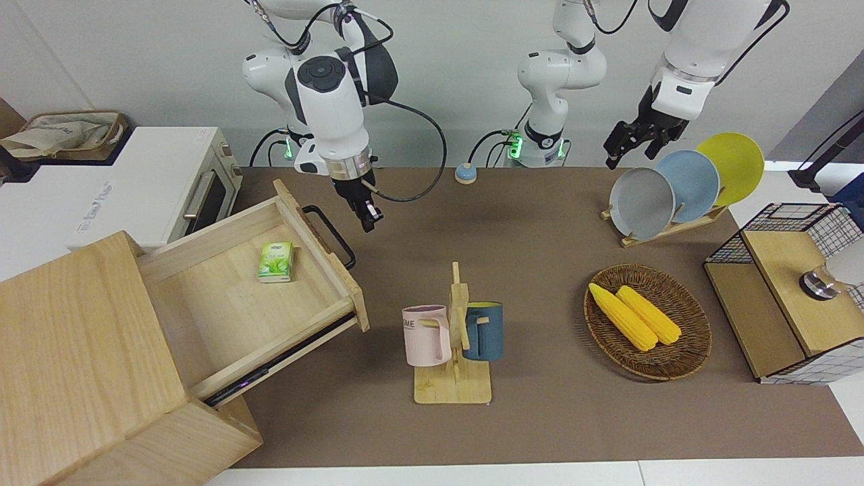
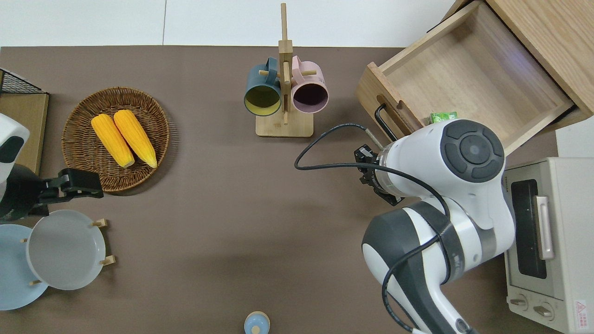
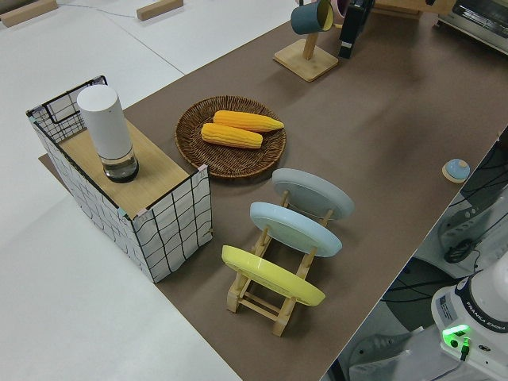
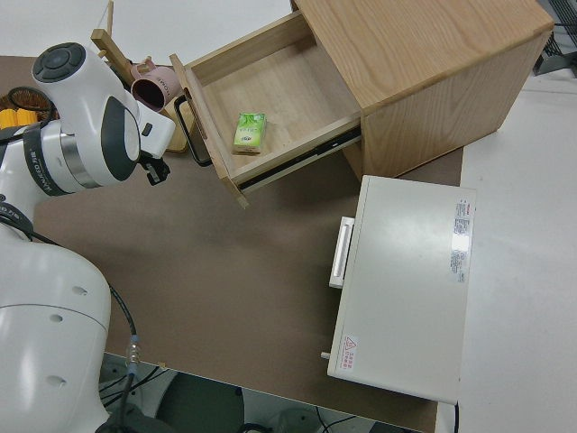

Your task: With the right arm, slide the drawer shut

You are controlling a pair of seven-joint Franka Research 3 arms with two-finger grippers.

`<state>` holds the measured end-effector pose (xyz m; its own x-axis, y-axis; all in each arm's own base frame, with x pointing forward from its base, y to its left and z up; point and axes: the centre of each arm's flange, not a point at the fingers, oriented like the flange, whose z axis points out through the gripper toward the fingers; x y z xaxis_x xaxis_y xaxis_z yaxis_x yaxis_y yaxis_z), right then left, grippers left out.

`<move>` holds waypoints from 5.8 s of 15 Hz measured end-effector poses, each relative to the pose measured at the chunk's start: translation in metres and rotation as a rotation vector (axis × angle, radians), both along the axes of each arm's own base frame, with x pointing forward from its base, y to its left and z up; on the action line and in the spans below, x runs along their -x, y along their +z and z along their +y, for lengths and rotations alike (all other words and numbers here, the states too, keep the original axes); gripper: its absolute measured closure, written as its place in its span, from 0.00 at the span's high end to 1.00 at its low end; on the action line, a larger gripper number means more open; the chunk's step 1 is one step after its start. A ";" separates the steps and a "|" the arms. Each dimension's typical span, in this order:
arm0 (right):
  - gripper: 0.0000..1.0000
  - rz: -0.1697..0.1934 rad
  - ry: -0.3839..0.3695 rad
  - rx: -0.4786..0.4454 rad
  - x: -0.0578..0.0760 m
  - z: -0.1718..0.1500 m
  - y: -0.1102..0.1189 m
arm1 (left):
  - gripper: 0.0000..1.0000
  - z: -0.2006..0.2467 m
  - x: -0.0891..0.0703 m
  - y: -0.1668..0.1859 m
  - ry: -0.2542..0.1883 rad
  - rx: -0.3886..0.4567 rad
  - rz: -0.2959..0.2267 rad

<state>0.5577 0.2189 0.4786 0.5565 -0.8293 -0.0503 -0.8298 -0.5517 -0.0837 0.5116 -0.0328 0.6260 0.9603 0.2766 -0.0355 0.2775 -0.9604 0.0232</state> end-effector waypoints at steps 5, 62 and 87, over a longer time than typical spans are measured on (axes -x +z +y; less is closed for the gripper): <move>0.01 -0.016 -0.005 0.034 -0.010 -0.010 -0.005 | 1.00 0.000 0.000 0.000 0.000 0.000 0.000; 0.24 -0.149 0.186 0.199 -0.125 -0.252 0.017 | 1.00 0.000 0.000 0.000 0.000 0.000 0.000; 0.99 0.007 0.987 0.128 0.029 -0.138 0.160 | 1.00 0.000 0.000 0.000 0.000 0.000 0.000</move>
<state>0.5288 0.0813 0.6382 1.0000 0.0056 0.0014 0.0055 -0.9996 0.0276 0.5116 -0.0328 0.6260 0.9603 0.2766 -0.0355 0.2775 -0.9604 0.0232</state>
